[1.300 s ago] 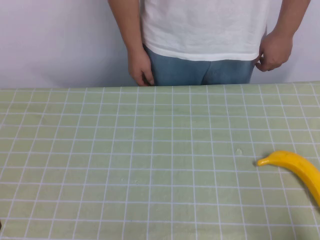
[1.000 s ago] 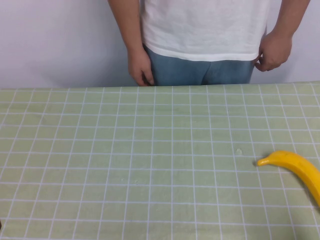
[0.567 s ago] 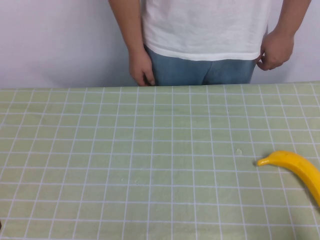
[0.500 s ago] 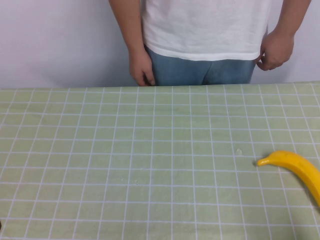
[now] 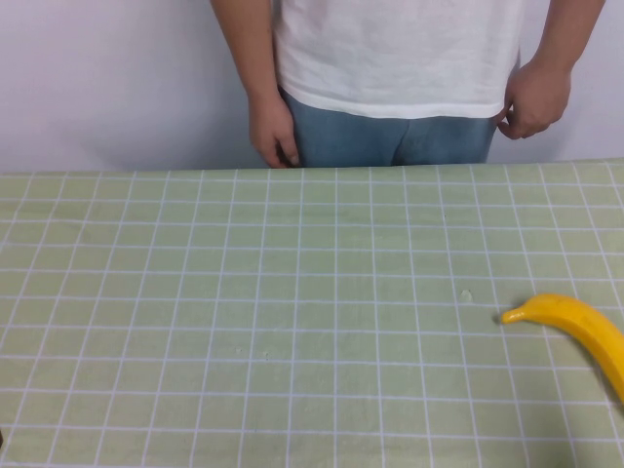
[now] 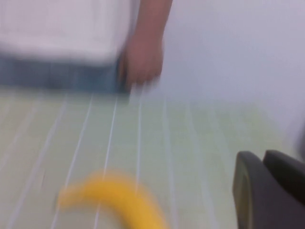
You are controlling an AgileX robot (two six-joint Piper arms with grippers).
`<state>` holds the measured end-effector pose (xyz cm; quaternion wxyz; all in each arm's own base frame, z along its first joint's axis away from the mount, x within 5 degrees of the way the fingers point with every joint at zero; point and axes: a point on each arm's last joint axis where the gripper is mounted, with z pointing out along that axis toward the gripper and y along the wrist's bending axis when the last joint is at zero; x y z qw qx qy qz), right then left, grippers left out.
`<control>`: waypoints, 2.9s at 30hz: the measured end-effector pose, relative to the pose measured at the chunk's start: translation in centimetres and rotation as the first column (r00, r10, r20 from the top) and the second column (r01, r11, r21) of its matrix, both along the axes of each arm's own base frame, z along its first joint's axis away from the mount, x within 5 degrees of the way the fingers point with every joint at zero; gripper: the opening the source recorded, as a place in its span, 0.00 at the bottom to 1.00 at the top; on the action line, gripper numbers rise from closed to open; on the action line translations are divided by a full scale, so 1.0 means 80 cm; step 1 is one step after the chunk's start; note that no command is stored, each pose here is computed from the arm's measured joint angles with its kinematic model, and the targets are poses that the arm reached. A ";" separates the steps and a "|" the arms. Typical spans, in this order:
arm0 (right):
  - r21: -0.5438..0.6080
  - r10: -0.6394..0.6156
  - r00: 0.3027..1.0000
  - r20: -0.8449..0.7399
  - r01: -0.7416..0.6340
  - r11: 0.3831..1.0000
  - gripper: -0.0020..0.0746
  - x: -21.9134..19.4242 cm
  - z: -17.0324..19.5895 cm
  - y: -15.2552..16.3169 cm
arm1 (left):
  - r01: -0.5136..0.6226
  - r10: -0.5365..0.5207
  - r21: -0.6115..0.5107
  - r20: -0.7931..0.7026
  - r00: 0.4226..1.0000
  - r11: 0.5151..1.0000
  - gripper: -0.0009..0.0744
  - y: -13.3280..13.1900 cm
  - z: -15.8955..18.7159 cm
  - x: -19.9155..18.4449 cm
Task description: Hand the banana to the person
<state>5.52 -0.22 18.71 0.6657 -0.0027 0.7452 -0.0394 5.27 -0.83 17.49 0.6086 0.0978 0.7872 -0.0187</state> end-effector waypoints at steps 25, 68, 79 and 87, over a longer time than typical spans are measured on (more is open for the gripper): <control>0.098 -0.060 0.443 0.895 -0.065 0.993 0.02 -0.069 0.185 -0.004 | 0.000 0.000 0.000 0.000 1.000 1.000 0.02 0.000 0.000 0.000; 0.037 0.110 0.349 -0.930 -0.210 0.977 0.42 0.240 0.024 0.027 | 0.000 0.000 0.000 0.000 1.000 1.000 0.02 0.000 0.000 0.000; -0.045 0.020 0.331 -0.943 -0.187 0.981 0.75 0.276 -0.040 0.019 | 0.000 0.000 0.000 0.000 1.000 1.000 0.02 0.000 0.000 0.000; -0.027 0.007 0.241 -0.970 -0.137 0.990 0.47 0.276 -0.069 0.019 | 0.000 0.000 0.000 0.000 1.000 1.000 0.02 0.000 0.000 0.000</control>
